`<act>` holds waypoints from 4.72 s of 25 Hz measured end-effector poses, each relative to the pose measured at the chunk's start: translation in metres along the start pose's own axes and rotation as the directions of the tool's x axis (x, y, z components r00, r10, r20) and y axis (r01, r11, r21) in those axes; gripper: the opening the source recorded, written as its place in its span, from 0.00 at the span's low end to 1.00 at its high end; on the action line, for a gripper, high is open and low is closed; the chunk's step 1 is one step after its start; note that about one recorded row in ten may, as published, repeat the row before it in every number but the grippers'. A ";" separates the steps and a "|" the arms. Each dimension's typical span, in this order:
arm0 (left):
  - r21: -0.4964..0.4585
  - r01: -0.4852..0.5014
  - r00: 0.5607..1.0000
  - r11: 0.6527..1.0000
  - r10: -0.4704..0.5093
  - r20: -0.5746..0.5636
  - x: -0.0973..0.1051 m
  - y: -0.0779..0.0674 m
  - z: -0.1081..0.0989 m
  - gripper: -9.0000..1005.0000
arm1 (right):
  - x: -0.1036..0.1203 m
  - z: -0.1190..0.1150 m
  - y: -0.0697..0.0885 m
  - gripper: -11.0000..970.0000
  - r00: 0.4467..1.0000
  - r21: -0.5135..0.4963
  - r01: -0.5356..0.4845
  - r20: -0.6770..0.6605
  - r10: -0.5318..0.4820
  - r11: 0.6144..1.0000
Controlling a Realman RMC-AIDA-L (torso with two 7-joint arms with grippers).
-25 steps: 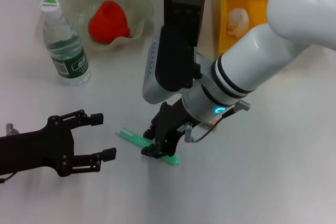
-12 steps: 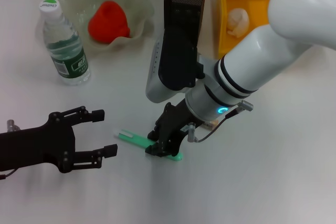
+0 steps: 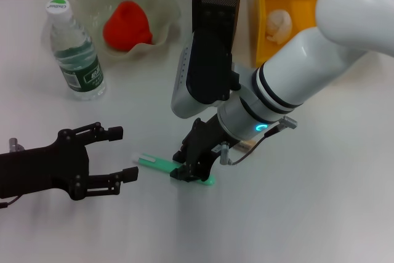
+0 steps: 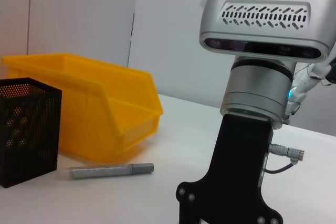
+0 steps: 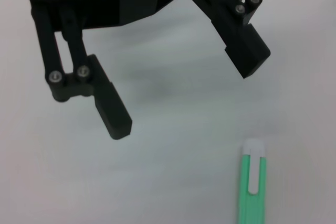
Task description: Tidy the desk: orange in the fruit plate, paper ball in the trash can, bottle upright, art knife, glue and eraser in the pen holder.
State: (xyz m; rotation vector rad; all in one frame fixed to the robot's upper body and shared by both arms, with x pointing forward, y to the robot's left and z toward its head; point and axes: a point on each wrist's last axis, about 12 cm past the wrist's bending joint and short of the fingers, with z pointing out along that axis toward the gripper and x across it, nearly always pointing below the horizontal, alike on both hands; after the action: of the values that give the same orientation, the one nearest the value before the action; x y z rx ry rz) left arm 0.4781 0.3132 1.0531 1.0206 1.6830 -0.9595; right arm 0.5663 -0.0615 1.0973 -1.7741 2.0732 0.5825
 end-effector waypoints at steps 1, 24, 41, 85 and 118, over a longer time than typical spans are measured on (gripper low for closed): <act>0.000 0.000 1.000 1.000 0.000 0.000 0.000 0.000 0.000 0.86 | 0.000 0.000 0.000 0.29 1.000 0.001 0.002 0.001 -0.002 1.000; -0.010 -0.001 1.000 1.000 0.001 0.004 -0.001 0.001 0.000 0.86 | -0.003 0.003 0.000 0.25 0.999 0.009 0.012 0.043 -0.013 1.000; -0.011 -0.002 1.000 1.000 0.002 0.006 -0.001 0.002 -0.001 0.86 | -0.001 0.005 0.000 0.21 0.999 0.008 0.012 0.036 -0.012 1.000; -0.024 -0.008 0.999 1.000 0.008 0.033 0.000 -0.001 0.000 0.86 | 0.084 -0.101 -0.066 0.17 0.533 0.205 -0.347 0.846 0.013 0.915; 0.068 0.098 0.989 0.993 -0.105 0.105 -0.019 0.000 0.033 0.86 | 0.076 -0.064 -0.082 0.17 0.643 0.698 -0.268 0.643 -0.416 0.664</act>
State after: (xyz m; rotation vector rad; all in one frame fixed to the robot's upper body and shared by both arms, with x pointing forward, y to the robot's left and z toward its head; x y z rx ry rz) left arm 0.4926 0.2791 1.0619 0.9145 1.6361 -1.1207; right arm 0.6355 -0.1698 1.1067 -0.8488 1.2719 0.2739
